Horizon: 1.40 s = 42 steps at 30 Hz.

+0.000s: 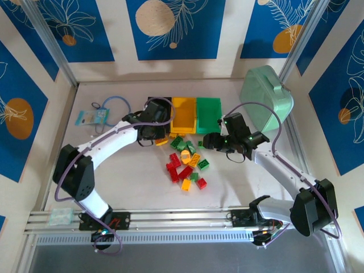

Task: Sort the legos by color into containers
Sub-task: Place the lego in the container.

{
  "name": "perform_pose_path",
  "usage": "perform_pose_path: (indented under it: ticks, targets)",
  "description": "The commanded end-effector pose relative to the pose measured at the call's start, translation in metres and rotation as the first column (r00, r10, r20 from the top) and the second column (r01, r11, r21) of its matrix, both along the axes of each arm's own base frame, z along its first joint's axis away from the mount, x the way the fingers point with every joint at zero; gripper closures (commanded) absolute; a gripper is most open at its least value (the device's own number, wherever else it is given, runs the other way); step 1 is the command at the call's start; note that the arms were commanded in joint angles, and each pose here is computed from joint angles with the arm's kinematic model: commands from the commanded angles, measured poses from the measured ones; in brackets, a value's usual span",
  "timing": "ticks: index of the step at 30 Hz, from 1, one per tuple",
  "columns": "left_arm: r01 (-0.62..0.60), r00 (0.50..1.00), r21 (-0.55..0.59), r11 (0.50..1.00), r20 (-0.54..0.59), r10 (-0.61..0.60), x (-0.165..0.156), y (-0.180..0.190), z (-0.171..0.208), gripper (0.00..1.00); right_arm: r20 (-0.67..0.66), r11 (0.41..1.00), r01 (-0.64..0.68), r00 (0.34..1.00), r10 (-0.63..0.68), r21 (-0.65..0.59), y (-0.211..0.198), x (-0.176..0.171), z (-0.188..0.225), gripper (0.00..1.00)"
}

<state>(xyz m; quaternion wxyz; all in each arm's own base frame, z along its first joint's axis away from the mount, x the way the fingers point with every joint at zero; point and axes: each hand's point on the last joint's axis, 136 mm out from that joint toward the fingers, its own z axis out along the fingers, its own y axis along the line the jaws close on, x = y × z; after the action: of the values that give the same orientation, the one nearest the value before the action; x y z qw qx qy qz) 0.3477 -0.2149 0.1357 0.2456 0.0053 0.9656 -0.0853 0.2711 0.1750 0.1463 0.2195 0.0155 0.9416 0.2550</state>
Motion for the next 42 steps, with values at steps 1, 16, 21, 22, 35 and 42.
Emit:
perform_pose_path:
  ticks: [1, 16, 21, 22, 35, 42]
  targets:
    - [0.009, 1.0, 0.041, 0.999, 0.014, -0.009, 0.018, 0.004, 0.007, 0.81, -0.017, 1.0, 0.012, 1.0, -0.012, -0.01, -0.007, -0.008, -0.002, 0.39]
    - [-0.02, 1.0, 0.03, 0.999, -0.013, 0.02, 0.097, 0.007, -0.014, 0.8, -0.026, 1.0, 0.008, 1.0, -0.008, -0.012, -0.012, -0.019, 0.003, 0.39]
    - [-0.014, 1.0, 0.034, 0.999, -0.009, 0.015, 0.105, 0.004, -0.012, 0.59, -0.026, 1.0, 0.005, 1.0, -0.006, -0.009, -0.011, -0.019, 0.006, 0.39]
    - [-0.013, 1.0, 0.033, 0.999, -0.004, 0.014, 0.106, 0.004, -0.01, 0.5, -0.027, 1.0, 0.004, 1.0, -0.004, -0.01, -0.011, -0.019, 0.006, 0.39]
    - [-0.031, 0.997, -0.045, 0.999, 0.074, 0.034, 0.073, 0.017, 0.027, 0.37, -0.022, 0.999, -0.034, 0.999, 0.033, -0.024, 0.0, -0.021, 0.012, 0.38]
    - [-0.025, 0.996, -0.083, 0.996, 0.08, 0.031, 0.034, 0.031, 0.03, 0.36, -0.016, 0.994, -0.105, 0.994, 0.104, -0.043, 0.016, -0.025, 0.015, 0.37]
